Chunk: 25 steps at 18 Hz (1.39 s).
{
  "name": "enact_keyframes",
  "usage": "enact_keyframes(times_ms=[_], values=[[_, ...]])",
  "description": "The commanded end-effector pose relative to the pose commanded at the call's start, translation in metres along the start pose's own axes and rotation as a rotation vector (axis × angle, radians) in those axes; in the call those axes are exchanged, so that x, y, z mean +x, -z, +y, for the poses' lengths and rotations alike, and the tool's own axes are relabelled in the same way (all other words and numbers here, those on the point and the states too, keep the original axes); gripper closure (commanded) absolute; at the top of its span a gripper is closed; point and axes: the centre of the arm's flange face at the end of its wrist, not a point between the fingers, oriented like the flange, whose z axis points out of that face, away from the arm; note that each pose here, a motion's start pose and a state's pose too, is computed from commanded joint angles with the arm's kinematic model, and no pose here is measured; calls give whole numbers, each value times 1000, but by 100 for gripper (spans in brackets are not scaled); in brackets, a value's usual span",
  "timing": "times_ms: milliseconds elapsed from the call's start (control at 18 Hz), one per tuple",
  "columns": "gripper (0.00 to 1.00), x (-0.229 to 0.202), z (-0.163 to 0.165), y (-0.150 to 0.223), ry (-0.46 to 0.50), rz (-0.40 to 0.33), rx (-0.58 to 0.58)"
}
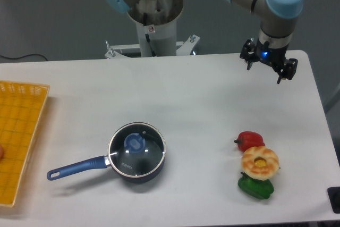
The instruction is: Open the lid
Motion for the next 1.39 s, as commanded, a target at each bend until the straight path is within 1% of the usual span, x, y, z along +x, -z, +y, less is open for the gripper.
enact_keyframes(times_ms=[278,722,833,1000,1278,1389], values=[[0,-1,0,1,-1,-7,4],[0,6,-8,-6,-16,8,-11],[0,8,-19,-2,-33,5,-10],[0,13,-39,-9,-71,13,-6],[0,43,-91,-13,-156,17,2],[0,48,-107,-10,-190,-1,9]])
